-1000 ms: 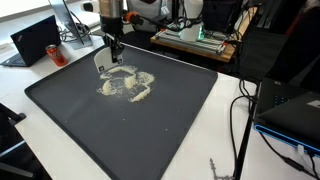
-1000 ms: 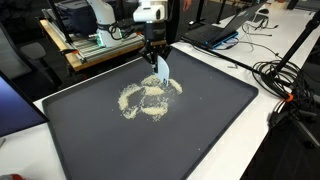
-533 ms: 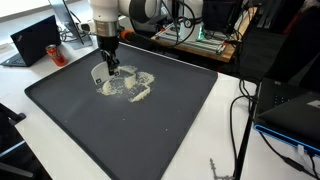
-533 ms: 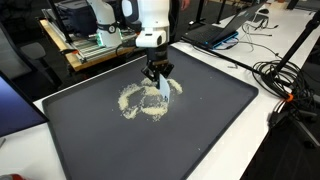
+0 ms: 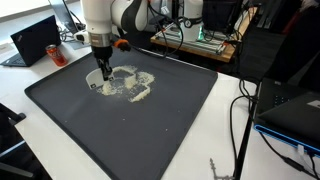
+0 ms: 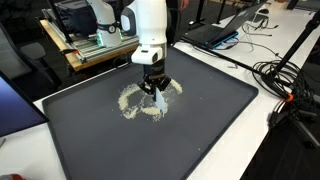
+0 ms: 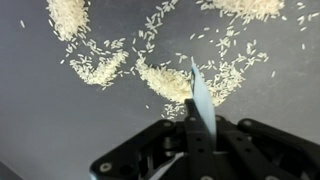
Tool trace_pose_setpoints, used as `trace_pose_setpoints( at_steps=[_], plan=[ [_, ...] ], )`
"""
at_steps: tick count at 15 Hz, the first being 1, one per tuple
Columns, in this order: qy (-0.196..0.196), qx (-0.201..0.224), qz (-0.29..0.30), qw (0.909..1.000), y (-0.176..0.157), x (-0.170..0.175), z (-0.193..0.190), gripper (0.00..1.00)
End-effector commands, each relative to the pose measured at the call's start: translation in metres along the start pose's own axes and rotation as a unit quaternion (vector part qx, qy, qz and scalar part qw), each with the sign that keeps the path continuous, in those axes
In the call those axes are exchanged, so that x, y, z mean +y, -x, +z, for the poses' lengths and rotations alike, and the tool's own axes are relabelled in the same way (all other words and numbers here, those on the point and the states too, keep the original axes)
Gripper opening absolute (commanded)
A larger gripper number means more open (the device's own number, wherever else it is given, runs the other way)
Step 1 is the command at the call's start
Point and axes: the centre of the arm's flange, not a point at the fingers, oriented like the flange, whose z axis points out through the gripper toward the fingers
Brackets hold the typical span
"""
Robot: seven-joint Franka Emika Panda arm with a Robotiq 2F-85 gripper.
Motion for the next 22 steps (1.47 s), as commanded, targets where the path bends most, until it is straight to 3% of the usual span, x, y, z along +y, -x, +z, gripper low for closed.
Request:
trace_pose_setpoints(
  at_steps=[1, 22],
  plan=[
    [0.001, -0.007, 0.009, 0.9999, -0.011, -0.004, 0.016, 0.01],
    [0.017, -0.039, 0.045, 0.9981, -0.014, 0.026, 0.053, 0.01]
  ],
)
